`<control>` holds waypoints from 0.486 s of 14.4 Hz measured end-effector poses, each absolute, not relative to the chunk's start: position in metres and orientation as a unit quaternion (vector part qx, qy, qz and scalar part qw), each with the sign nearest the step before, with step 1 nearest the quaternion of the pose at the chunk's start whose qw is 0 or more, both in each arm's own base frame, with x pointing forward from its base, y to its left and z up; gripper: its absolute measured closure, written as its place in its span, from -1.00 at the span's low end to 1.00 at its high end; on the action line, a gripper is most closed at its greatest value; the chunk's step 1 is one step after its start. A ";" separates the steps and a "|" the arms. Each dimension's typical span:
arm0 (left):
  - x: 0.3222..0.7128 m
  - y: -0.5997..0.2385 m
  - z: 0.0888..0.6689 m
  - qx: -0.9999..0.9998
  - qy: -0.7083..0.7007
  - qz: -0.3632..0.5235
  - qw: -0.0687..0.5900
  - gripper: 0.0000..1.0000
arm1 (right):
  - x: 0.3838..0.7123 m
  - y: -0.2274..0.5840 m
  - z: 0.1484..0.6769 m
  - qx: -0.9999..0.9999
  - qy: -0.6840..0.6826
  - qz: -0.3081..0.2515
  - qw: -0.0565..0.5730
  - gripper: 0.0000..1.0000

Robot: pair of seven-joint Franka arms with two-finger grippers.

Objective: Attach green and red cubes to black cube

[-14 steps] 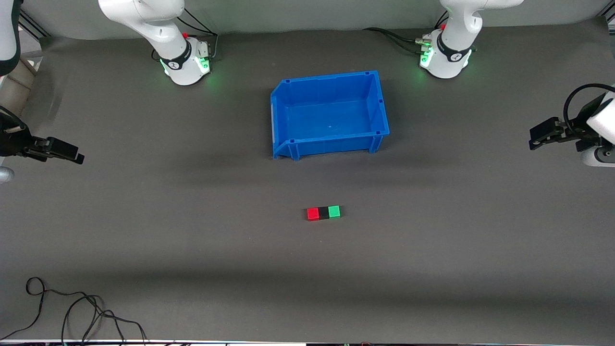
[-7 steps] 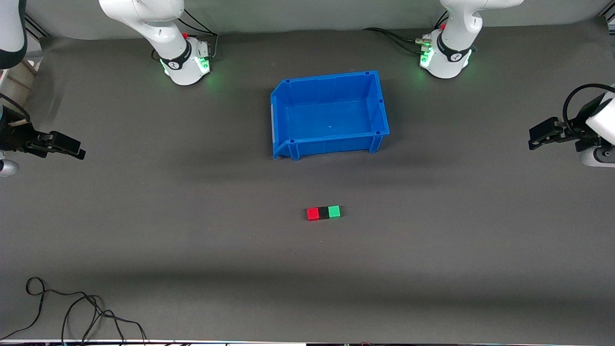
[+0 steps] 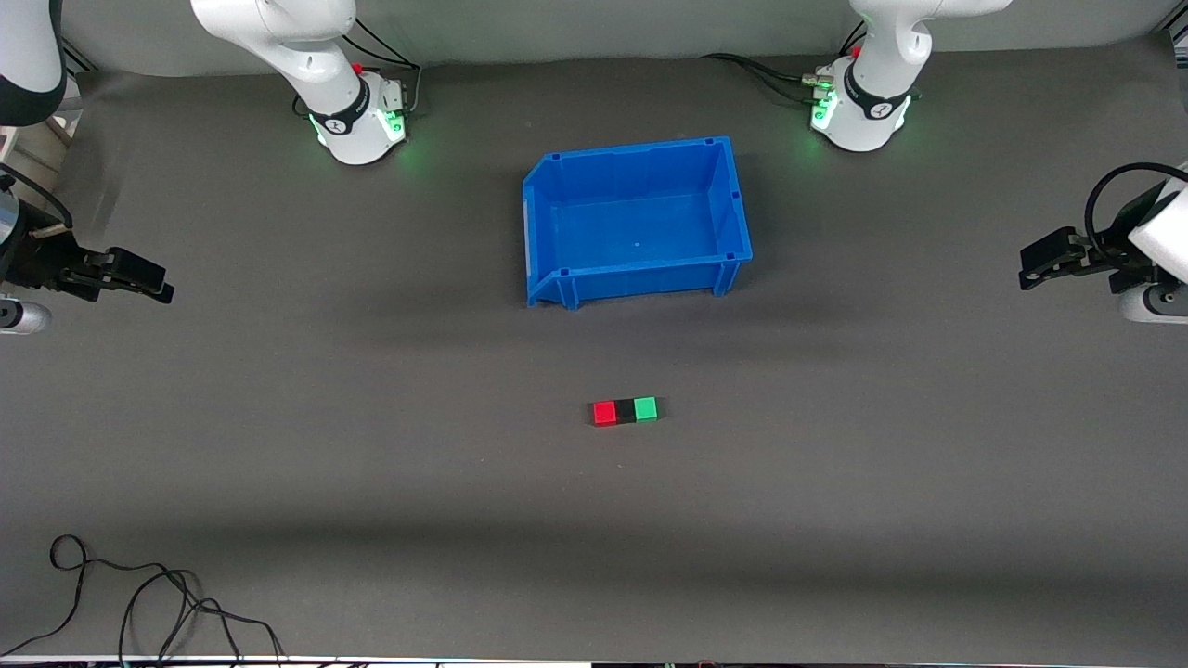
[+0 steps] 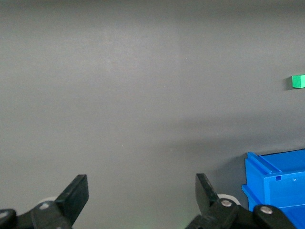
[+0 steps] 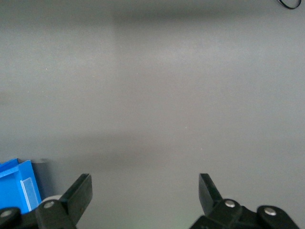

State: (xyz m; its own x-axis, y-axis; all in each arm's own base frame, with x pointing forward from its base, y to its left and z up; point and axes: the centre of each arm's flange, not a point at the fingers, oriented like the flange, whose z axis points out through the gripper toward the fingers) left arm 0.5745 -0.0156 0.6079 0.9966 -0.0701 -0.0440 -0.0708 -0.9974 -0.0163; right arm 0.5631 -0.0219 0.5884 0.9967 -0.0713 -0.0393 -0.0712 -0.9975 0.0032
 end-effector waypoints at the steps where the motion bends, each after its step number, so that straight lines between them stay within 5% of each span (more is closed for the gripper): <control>1: 0.574 -0.016 0.608 -0.999 0.035 0.022 0.009 -1.00 | 0.563 -0.021 0.588 0.999 -0.035 -0.019 0.001 -0.99; 7: 0.574 -0.016 0.608 -0.999 0.036 0.022 0.009 -1.00 | 0.564 -0.024 0.584 0.999 -0.038 -0.017 0.002 -0.99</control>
